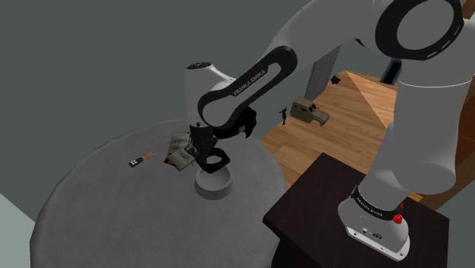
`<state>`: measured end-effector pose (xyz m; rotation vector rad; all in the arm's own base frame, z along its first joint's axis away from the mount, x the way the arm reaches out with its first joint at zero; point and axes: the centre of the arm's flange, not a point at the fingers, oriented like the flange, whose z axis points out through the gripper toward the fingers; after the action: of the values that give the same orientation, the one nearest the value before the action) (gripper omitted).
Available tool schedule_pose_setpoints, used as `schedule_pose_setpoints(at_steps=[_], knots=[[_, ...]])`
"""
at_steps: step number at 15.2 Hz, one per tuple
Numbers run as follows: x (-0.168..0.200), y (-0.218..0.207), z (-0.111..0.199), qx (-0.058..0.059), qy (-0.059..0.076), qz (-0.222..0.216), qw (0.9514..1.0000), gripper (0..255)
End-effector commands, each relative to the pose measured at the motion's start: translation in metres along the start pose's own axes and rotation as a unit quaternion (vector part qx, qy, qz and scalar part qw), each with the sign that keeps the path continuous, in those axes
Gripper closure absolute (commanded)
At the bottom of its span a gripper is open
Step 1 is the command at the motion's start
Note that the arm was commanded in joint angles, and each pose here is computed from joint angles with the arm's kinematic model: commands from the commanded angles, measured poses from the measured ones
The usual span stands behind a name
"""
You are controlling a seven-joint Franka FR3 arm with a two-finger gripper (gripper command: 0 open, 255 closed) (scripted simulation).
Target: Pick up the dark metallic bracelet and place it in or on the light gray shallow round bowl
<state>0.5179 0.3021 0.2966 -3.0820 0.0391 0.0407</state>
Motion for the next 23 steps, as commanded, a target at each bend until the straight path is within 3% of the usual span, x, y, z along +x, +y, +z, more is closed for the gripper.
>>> schedule_pose_setpoints(at_steps=[1, 15, 22, 23], knots=[[-0.001, 0.000, 0.010, 0.000, 0.000, 0.000, 1.0000, 255], [0.001, 0.004, 0.082, 0.000, 0.000, 0.000, 1.0000, 255], [0.001, 0.004, 0.082, 0.000, 0.000, 0.000, 1.0000, 255], [0.001, 0.003, 0.082, 0.000, 0.000, 0.000, 1.0000, 0]])
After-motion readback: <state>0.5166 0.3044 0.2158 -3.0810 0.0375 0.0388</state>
